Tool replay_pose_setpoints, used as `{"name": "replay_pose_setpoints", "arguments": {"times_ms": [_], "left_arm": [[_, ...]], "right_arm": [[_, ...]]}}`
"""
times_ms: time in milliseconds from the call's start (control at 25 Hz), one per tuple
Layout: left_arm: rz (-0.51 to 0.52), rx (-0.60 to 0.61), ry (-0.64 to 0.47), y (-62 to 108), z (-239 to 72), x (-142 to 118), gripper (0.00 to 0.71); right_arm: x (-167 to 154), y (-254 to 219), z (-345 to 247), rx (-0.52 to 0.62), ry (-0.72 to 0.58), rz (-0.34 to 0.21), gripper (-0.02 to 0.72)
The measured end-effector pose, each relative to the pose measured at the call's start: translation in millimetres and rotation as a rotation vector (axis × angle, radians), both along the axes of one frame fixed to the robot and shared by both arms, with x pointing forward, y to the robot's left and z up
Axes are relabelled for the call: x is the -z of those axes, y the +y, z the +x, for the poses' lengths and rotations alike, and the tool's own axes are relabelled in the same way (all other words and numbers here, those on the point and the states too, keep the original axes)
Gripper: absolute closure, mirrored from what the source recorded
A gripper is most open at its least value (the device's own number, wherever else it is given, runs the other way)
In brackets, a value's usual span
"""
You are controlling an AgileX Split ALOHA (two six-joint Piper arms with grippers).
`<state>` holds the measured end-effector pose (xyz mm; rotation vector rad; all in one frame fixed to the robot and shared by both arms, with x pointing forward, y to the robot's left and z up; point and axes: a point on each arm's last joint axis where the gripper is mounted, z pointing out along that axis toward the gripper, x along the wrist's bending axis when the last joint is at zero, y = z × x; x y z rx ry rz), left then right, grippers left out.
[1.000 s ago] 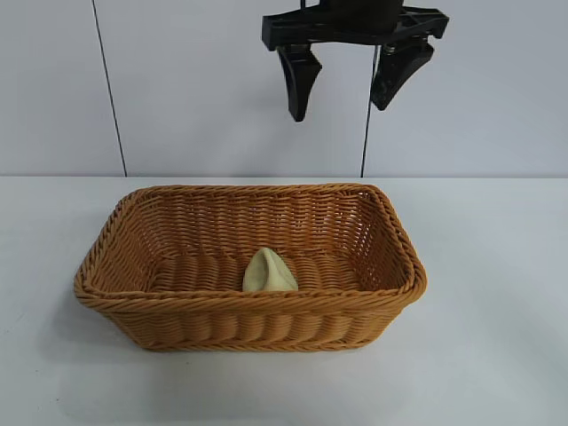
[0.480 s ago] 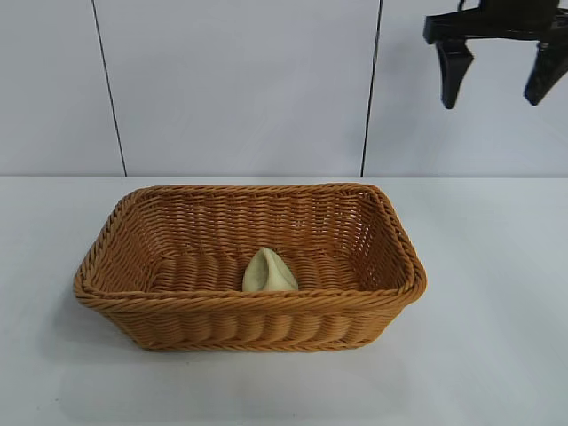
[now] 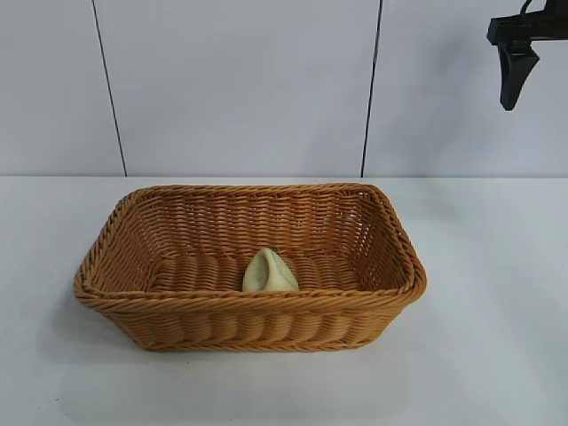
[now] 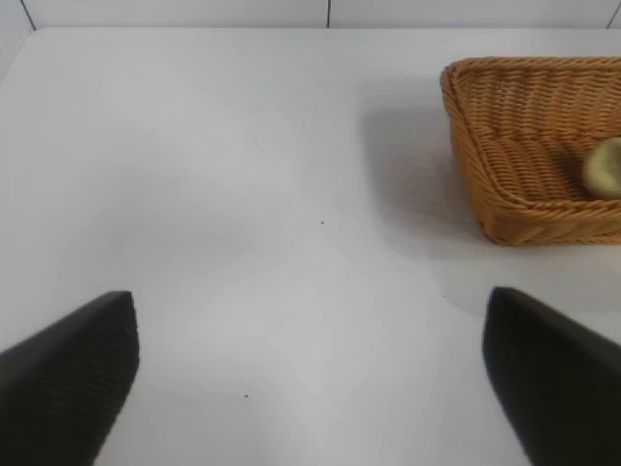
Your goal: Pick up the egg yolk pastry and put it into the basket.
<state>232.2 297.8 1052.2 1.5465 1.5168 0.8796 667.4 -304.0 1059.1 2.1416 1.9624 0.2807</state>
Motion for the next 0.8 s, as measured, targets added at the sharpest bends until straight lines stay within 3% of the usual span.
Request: {"name": "replay_pose_setpoints", "arguments": {"times_ms": [240, 480, 800], "left_arm": [[0.0, 0.0, 0.0, 0.0, 0.0, 0.0, 0.018], [0.0, 0.0, 0.0, 0.0, 0.0, 0.0, 0.018], [0.0, 0.0, 0.0, 0.0, 0.0, 0.0, 0.018]], "right_arm": [[-0.4, 9.7, -0.9, -0.014, 0.002, 0.081, 0.059], [0.3, 14.3, -33.5, -0.025, 0.057, 0.083, 0.059], [3.2, 13.0, -148.2, -0.077, 0.169, 0.071, 0.059]]}}
